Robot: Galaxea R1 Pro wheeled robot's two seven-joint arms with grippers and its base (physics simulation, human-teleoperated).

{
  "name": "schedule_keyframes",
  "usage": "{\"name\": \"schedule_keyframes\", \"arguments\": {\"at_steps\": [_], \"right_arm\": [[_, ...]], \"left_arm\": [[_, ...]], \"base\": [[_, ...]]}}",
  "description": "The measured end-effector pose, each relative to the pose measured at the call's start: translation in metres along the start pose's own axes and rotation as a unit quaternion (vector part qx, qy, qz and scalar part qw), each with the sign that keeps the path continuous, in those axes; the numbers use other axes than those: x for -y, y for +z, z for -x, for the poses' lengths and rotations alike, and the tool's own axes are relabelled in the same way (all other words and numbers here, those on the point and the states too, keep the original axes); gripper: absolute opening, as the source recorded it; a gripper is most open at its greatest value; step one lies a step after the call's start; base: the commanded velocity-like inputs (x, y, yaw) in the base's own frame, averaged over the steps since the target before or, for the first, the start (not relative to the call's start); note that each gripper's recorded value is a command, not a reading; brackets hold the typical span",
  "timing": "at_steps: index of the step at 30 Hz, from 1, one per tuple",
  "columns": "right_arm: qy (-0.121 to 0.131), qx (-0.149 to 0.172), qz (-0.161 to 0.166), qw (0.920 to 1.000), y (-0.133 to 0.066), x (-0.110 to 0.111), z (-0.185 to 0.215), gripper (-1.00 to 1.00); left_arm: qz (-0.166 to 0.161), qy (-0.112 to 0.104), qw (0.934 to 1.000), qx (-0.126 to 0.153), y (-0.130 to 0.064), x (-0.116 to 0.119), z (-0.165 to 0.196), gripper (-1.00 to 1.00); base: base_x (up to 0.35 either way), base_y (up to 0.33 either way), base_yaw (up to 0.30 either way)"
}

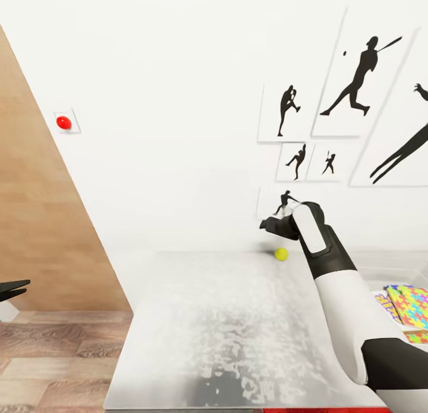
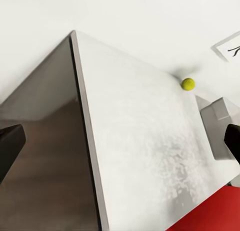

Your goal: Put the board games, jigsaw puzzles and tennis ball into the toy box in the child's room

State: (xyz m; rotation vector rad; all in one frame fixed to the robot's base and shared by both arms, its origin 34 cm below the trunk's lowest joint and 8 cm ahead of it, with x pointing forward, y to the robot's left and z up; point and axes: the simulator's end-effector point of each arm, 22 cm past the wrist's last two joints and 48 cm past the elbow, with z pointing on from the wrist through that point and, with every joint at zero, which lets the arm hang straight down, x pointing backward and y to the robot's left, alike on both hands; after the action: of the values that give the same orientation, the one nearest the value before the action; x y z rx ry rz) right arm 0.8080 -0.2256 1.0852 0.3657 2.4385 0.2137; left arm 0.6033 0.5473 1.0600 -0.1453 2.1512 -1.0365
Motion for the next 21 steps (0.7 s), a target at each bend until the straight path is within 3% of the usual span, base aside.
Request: {"name": "schedule_keyframes", "arguments": {"at_steps": [21], "right_arm": [[0.008, -0.025, -0.035, 0.999, 0.026, 0.042, -0.013, 1.0]], "left_arm": [[0.007, -0.011, 0.9998, -0.012, 0.008, -0.013, -0.009, 1.0]], "base": [[0.0, 0.0, 0.0]]}}
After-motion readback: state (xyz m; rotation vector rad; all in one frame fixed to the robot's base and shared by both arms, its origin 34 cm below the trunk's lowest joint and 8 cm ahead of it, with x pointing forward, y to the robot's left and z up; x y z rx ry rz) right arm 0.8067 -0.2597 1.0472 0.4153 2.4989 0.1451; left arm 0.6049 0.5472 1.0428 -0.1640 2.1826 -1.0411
